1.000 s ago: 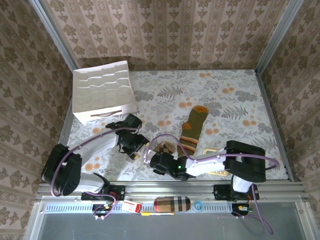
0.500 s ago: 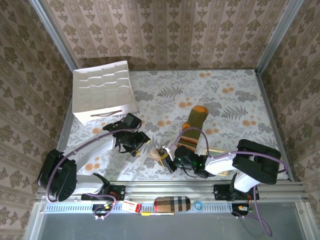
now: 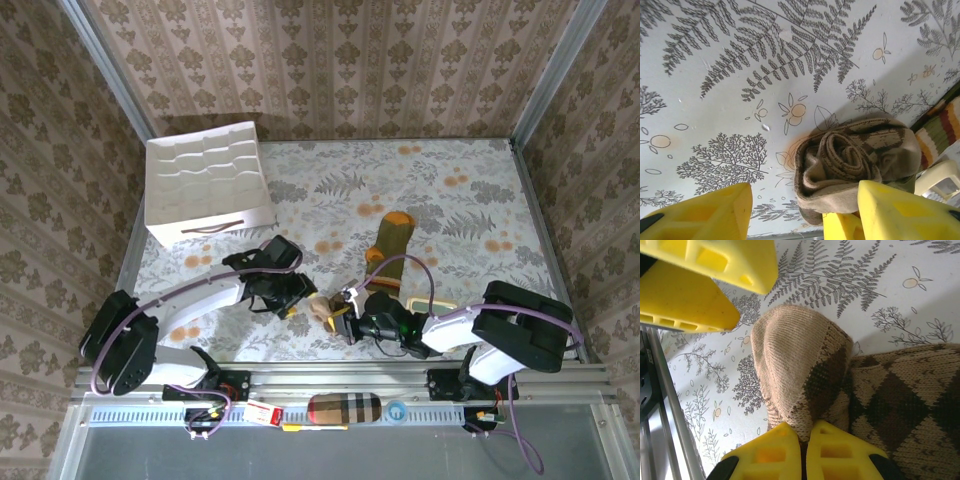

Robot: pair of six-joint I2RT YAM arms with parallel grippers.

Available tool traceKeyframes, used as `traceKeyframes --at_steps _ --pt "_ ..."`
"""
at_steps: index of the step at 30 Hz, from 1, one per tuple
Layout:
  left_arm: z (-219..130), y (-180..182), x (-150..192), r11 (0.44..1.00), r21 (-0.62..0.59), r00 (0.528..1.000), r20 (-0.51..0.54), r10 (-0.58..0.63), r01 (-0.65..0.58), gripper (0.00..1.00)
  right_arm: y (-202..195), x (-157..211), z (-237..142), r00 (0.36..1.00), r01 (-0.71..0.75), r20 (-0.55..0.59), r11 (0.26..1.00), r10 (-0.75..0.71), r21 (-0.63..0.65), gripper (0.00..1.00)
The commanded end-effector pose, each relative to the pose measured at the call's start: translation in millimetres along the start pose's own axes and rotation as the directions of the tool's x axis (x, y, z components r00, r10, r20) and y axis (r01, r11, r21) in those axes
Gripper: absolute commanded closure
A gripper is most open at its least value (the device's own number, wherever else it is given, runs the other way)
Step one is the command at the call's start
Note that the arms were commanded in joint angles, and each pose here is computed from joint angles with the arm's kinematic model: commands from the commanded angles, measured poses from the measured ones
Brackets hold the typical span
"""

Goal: Roll the socks

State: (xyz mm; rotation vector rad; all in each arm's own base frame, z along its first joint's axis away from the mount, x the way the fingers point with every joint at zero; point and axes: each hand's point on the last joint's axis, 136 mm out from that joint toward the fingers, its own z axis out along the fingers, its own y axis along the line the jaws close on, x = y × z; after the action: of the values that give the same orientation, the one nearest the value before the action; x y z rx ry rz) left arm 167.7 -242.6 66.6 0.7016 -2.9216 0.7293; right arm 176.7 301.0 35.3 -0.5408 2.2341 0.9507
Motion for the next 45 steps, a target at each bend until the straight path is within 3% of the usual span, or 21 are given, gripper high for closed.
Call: traceKeyframes --at_steps 1,13,20,22,24,27,30,32,34,37,40,45 --pt "2.5 -13.1 7.0 0.998 0.022 0.998 -0.030 0.063 -0.063 0.43 -66.6 97.1 -23.8 0.941 -0.041 -0.315 0.966 0.124 0.257 1.00" --pt "30.7 -24.4 28.7 0.988 0.052 0.981 -0.124 0.148 -0.143 0.43 -73.5 121.5 -20.8 0.893 -0.143 -0.381 0.954 0.240 0.265 1.00" --pt "59.0 -21.8 35.9 0.988 0.027 0.977 -0.149 0.154 -0.151 0.45 -84.9 122.5 -35.6 0.899 -0.165 -0.337 0.928 0.281 0.333 1.00" --pt "66.7 -13.1 39.0 0.988 -0.008 0.975 -0.165 0.149 -0.152 0.52 -85.4 120.7 -38.3 0.901 -0.135 -0.349 0.932 0.257 0.337 1.00" --pt "73.3 -0.4 41.4 0.988 -0.057 0.973 -0.191 0.133 -0.146 0.66 -82.3 114.0 -36.6 0.905 -0.086 -0.370 0.942 0.210 0.326 1.00" --pt "75.8 17.2 36.3 0.985 -0.113 0.976 -0.189 0.104 -0.127 1.00 -71.3 97.6 -29.6 0.904 0.025 -0.416 0.961 0.096 0.276 1.00" --pt "68.1 31.1 14.7 0.990 -0.126 0.989 -0.145 0.039 -0.058 1.00 -51.3 61.9 -22.0 0.916 0.157 -0.396 0.968 -0.067 0.198 0.79" --pt "56.6 41.1 -11.8 0.994 -0.108 0.996 -0.084 -0.038 0.028 1.00 -36.8 28.5 -20.0 0.924 0.250 -0.333 0.955 -0.186 0.162 0.61" --pt "43.2 48.3 -41.2 0.991 -0.048 0.992 -0.023 -0.128 0.127 1.00 -21.8 -6.7 -21.4 0.923 0.335 -0.250 0.931 -0.294 0.143 0.51" --pt "14.9 66.9 -87.3 0.956 0.057 0.954 0.068 -0.292 0.288 1.00 -7.4 -33.9 -17.4 0.887 0.442 -0.206 0.890 -0.414 0.115 0.48" --pt "-12.9 88.4 -112.3 0.913 0.131 0.903 0.149 -0.403 0.385 1.00 0.5 -31.0 -3.2 0.848 0.494 -0.248 0.868 -0.469 0.049 0.49" --pt "-18.7 97.9 -99.7 0.902 0.149 0.888 0.169 -0.428 0.406 1.00 15.0 -33.0 15.9 0.836 0.516 -0.224 0.857 -0.501 0.010 0.49"
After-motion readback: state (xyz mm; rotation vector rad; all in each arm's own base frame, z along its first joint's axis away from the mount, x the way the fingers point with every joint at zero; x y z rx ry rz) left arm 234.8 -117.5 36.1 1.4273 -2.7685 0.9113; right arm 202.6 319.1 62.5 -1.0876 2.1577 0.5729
